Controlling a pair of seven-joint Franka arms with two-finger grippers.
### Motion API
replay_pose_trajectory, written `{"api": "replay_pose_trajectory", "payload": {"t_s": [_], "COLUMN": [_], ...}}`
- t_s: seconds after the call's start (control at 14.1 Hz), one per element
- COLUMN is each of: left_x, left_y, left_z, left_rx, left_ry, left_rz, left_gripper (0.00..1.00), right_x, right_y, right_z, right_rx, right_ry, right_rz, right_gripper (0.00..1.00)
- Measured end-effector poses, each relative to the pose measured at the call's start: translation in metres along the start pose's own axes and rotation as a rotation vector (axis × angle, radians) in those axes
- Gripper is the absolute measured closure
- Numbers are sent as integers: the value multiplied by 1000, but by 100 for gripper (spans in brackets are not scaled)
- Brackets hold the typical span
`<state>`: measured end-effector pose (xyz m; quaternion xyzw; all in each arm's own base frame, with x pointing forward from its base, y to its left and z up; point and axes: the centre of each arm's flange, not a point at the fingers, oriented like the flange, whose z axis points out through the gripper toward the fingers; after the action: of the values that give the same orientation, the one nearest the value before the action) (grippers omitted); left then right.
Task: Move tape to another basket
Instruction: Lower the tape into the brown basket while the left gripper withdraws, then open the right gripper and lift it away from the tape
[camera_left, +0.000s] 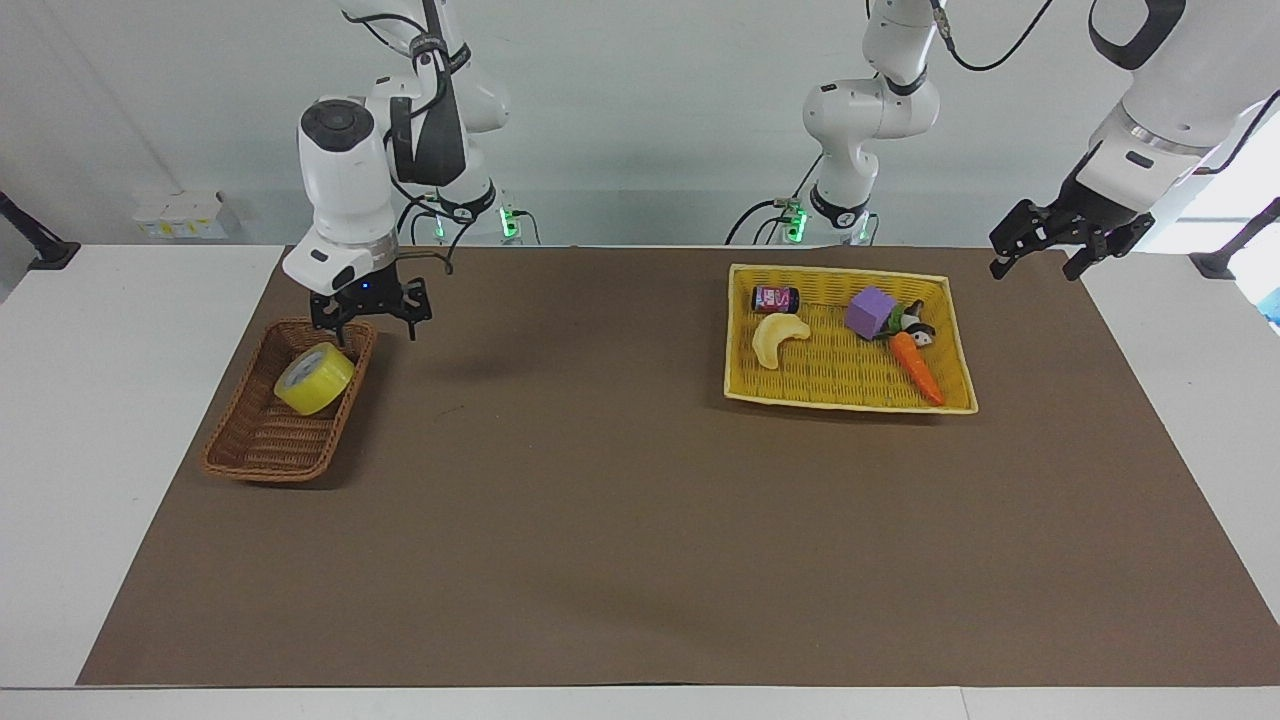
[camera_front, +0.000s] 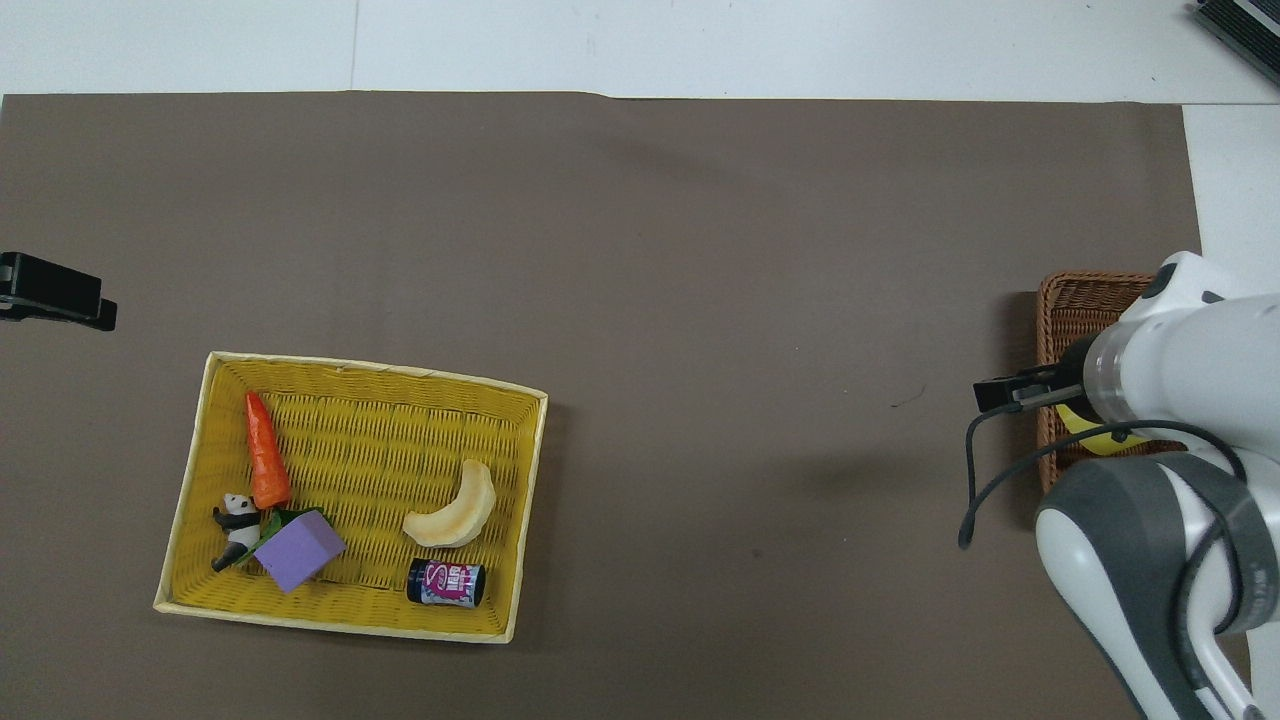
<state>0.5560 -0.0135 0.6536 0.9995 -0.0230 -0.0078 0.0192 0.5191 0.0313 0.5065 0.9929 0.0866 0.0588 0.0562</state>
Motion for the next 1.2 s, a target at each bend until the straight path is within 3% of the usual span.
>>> {"api": "replay_pose_trajectory", "payload": {"t_s": [0.35,0.57,0.71,1.2], "left_x": [-4,-4,-4,-4], "left_y": [0,0,0,0], "left_z": [-2,-2,-2,-2], "left_rx": [2,2,2,2], "left_ry": [-6,-7,-7,-8], "left_rz": [0,0,0,0], "left_gripper": [0,0,0,0], "right_x": [11,6,7,10], "right_y": [14,30,49,67], "right_z": [-91,-138,-166,-135], "right_rx": [84,85,84,95], "right_ry": [-24,-126,-149,-153], "right_rz": [246,333,373,396], "right_gripper": [0,0,0,0]}}
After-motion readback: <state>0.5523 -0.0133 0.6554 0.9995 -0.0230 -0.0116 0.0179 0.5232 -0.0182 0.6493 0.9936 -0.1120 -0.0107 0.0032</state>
